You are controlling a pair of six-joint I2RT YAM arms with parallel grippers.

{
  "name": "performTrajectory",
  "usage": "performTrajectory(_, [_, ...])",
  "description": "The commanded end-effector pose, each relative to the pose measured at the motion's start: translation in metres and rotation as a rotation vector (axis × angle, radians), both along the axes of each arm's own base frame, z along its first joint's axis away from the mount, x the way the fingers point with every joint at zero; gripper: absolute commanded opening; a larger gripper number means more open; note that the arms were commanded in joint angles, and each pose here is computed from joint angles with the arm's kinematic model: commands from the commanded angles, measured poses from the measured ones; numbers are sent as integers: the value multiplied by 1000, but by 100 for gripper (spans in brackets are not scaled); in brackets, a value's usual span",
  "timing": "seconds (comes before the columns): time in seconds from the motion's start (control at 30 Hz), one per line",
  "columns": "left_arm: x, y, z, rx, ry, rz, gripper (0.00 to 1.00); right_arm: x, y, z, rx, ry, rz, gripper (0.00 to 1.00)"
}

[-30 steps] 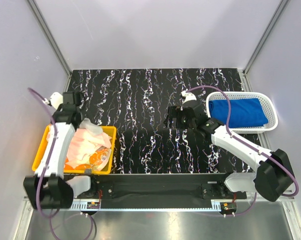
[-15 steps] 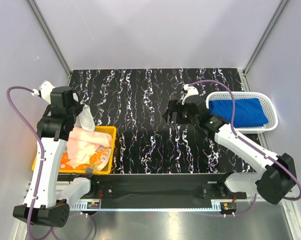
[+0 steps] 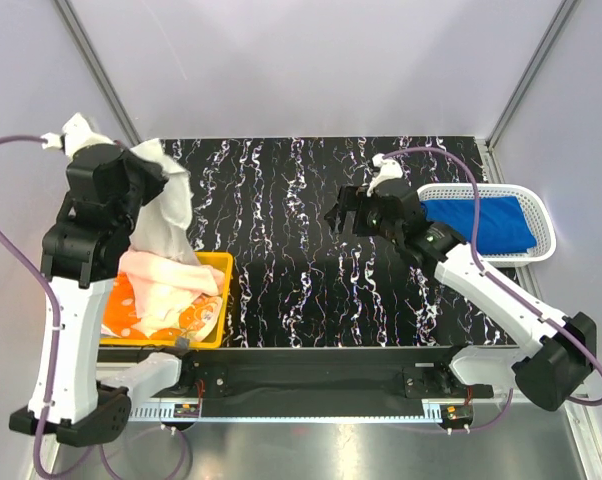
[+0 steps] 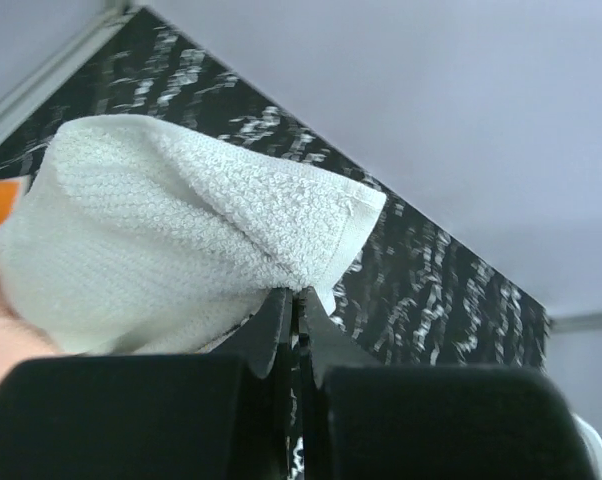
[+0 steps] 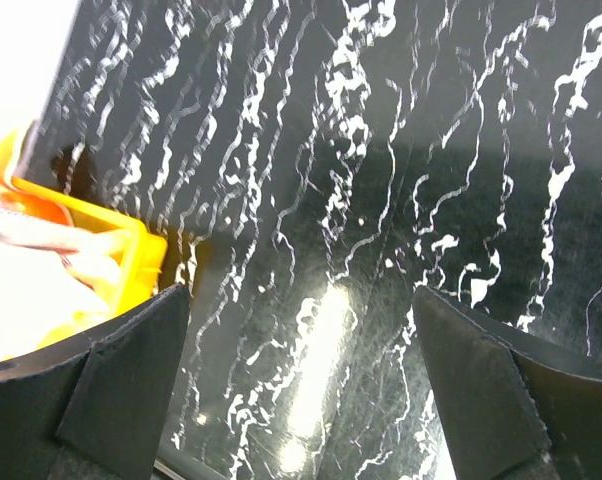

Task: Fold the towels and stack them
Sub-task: Move the towel to the center of the board

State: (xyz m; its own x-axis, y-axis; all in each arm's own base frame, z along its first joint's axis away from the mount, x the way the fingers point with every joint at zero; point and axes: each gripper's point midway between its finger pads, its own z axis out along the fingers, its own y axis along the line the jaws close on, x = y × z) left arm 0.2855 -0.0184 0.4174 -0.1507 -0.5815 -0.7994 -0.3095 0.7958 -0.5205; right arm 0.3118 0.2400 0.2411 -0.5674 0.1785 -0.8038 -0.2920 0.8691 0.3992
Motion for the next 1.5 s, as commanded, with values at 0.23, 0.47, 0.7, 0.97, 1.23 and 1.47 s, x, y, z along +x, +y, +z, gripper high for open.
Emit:
performTrajectory(0.23, [29, -113, 51, 28, -110, -321, 0, 12, -33, 80, -26, -149, -153, 100])
performTrajectory(0.47, [43, -239, 1, 58, 6, -617, 0, 10, -88, 100, -124, -200, -372, 100])
performTrajectory(0.7, [29, -336, -68, 37, 144, -925, 0, -4, -130, 107, -170, -232, -477, 100])
performTrajectory(0.97, [-98, -425, -220, 51, 428, -1364, 0, -2, -152, 105, -259, -229, -530, 100])
performTrajectory(1.23, [-218, -436, -255, 20, 517, -1697, 3, 40, -146, 63, -280, -98, -474, 100])
performTrajectory(1.47, [-198, -390, -255, 14, 538, -1518, 38, 72, -75, -12, -205, 91, -173, 92])
